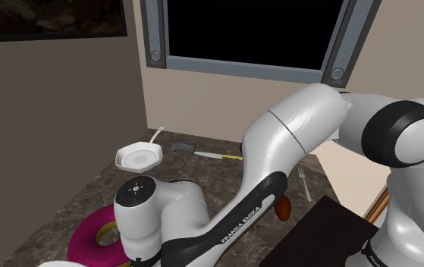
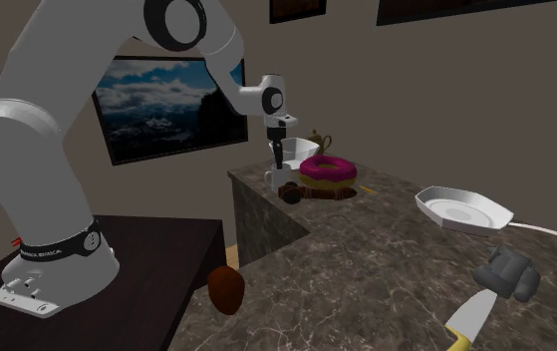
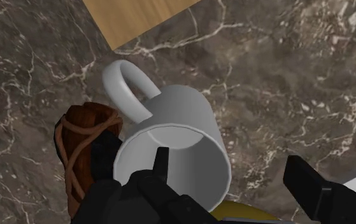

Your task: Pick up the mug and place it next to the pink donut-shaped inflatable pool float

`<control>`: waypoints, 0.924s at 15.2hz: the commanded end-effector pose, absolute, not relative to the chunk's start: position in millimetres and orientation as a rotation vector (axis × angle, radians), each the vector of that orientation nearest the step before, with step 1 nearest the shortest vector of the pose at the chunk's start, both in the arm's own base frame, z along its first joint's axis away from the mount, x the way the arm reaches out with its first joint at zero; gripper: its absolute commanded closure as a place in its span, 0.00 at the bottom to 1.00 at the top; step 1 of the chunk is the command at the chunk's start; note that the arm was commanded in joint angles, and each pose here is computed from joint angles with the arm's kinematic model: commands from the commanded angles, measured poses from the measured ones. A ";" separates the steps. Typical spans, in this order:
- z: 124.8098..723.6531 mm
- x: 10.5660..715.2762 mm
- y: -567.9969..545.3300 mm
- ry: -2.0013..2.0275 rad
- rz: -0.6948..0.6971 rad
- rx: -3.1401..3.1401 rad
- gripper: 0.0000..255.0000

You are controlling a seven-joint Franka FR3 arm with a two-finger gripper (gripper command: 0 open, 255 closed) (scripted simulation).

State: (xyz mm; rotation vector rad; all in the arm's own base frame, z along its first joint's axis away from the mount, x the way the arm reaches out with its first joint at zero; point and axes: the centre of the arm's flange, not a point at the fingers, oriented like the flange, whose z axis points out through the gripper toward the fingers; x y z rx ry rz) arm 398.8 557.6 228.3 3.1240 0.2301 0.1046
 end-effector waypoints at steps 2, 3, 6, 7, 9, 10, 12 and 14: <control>228.3 398.8 557.6 0.230 0.105 3.124 0.00; 241.5 397.9 557.7 0.230 0.105 3.124 0.00; 278.2 395.5 557.8 0.230 0.105 3.124 0.00; 278.2 395.5 557.8 0.230 0.105 3.124 0.00; 278.2 395.5 557.8 0.230 0.105 3.124 0.00; 278.2 395.5 557.8 0.230 0.105 3.124 0.00; 278.2 395.5 557.8 0.230 0.105 3.124 0.00; 278.2 395.5 557.8 0.230 0.105 3.124 0.00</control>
